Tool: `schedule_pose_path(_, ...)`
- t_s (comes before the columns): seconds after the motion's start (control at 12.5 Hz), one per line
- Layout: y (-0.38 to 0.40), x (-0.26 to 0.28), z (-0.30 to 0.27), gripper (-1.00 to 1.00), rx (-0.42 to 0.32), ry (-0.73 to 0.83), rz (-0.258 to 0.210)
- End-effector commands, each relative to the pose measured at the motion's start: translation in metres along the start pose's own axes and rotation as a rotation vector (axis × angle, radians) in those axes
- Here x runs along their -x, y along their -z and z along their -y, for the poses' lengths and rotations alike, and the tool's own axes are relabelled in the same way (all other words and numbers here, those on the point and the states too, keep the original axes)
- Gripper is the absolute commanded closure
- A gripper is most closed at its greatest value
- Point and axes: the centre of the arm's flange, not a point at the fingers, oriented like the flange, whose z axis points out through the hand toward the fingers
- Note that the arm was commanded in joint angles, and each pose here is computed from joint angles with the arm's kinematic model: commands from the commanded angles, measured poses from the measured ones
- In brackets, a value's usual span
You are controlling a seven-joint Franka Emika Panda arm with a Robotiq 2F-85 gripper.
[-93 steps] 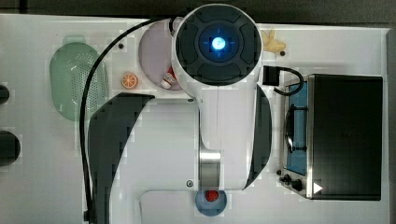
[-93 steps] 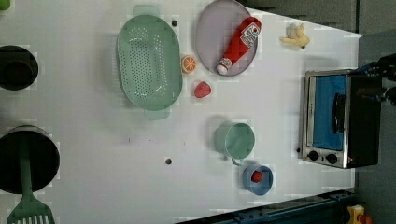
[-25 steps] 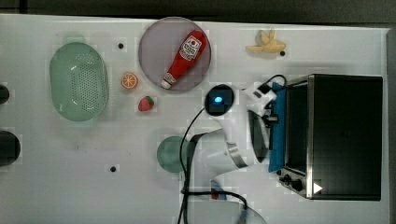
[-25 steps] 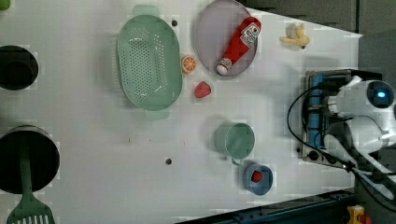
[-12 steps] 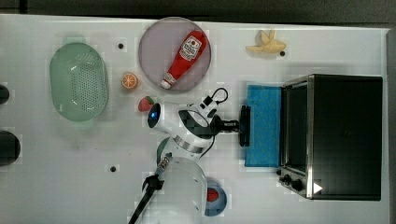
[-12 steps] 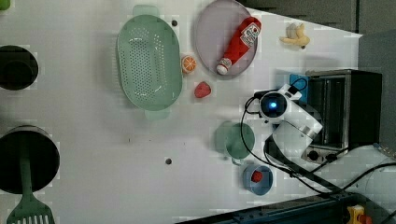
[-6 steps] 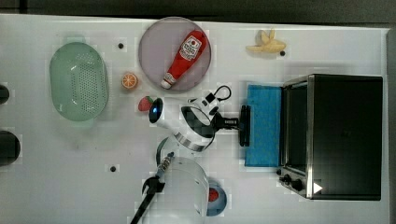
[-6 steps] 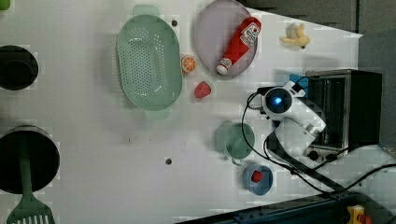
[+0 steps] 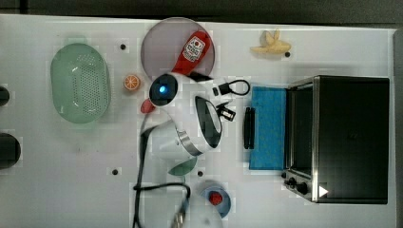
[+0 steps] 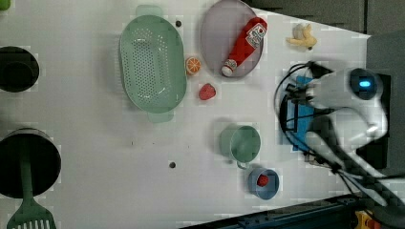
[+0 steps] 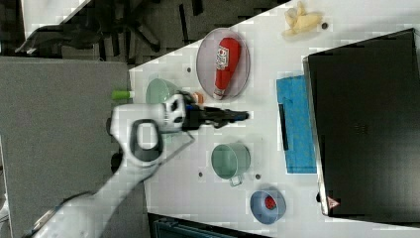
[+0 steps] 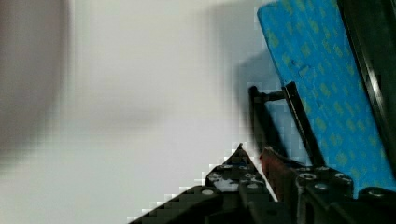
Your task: Flap open oven.
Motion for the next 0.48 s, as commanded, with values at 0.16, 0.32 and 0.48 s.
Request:
schedule_pose_path(0.16,0.096,-0.021,-0.042,0.65,-0.182,-0.249,0.03)
schedule_pose_path(0.32,0.133,-0.022,-0.063,0.65,-0.288,-0.344,0.087)
schedule_pose_path(0.48,0.17,-0.02,-0.081,0.65,-0.38,-0.402,0.108)
